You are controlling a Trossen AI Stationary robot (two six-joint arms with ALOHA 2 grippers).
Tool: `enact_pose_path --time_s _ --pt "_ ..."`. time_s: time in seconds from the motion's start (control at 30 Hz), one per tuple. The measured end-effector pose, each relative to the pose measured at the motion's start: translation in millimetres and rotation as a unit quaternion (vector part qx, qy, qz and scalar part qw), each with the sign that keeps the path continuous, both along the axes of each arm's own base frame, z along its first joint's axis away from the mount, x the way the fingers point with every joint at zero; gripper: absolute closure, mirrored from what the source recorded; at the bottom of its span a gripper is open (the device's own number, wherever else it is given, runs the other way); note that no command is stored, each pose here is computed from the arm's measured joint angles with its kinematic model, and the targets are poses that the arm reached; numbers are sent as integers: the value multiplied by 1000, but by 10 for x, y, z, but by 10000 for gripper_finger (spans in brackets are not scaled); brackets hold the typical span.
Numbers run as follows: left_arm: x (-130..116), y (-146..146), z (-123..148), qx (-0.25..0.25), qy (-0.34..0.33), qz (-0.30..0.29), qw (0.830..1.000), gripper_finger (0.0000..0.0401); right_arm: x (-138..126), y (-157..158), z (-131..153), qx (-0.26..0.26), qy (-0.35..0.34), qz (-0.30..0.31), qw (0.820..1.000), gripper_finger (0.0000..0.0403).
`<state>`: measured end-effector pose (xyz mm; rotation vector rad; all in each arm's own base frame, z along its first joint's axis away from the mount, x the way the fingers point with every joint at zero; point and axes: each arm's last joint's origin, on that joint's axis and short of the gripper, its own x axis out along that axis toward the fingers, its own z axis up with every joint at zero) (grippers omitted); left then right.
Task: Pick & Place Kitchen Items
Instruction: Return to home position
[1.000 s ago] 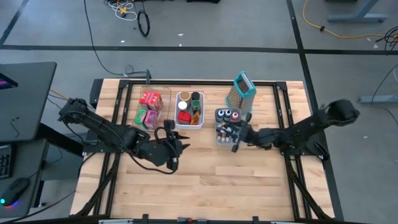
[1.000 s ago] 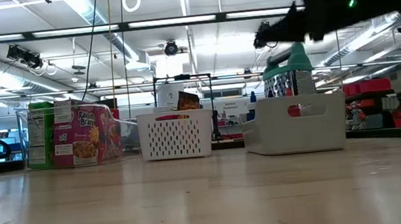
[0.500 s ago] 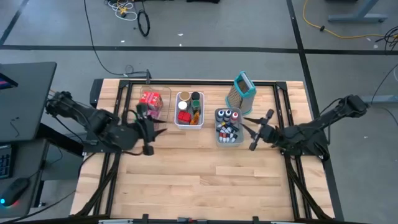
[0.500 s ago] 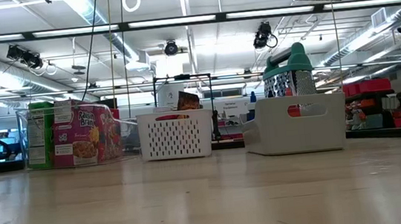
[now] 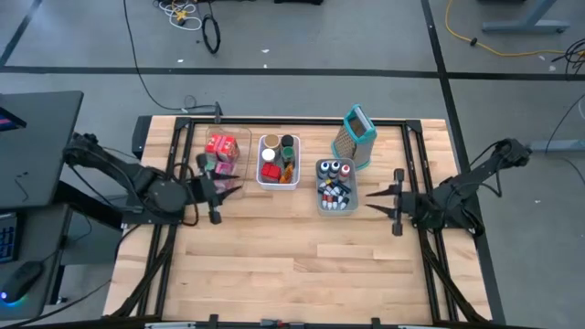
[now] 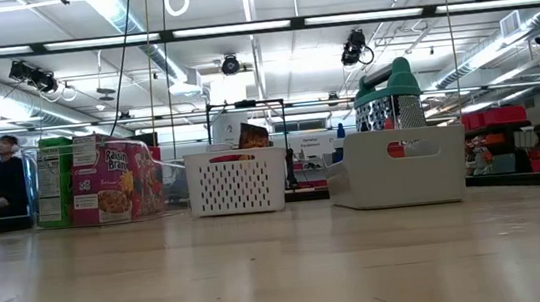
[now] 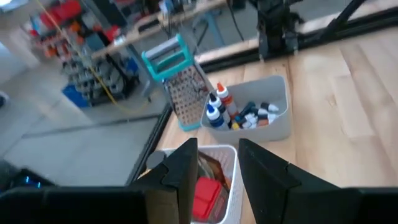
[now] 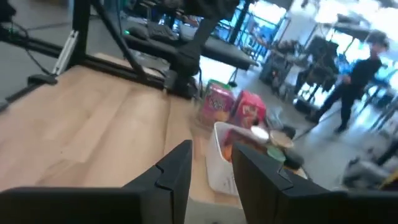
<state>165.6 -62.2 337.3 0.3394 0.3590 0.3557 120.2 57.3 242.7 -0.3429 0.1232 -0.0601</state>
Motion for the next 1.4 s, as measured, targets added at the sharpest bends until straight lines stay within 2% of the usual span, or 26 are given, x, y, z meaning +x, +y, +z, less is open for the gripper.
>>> enact_pose_path --time_s 0.07,0.23,0.33,0.4,0.5,0.7,0.9,1.03,1.2,1.33,1.4 --pt "-38 22 -147 6 -28 -5 1000 275 -69 -39 -18 18 12 10 1000 280" --pt "-211 107 -441 5 -92 -24 995 275 -200 -66 -75 51 46 99 993 280" --pt "-347 179 -583 -8 -142 -24 990 275 -231 -53 -108 39 13 157 987 280" --pt "-423 218 -681 -17 -175 -23 984 275 -228 -52 -183 19 -16 173 985 280" --pt "-523 264 -787 -17 -213 -36 976 275 -226 -81 -321 8 -30 166 986 280" --pt "-671 341 -896 24 -249 -40 967 275 -234 -158 -416 23 -21 152 988 280" --pt "-773 409 -1039 15 -275 -45 960 275 -239 -168 -407 29 -24 212 976 280" --pt "-786 409 -1191 -2 -292 -87 952 275 -216 -209 -456 52 -18 176 983 280" --pt "-766 405 -1314 -18 -299 -132 945 275 -163 -251 -706 76 -20 139 987 280" --pt "-760 455 -1297 -7 -308 -112 945 275 -149 -286 -721 84 -32 123 988 280" --pt "-749 483 -1309 -20 -308 -102 946 275 -145 -297 -718 83 -33 124 988 280"
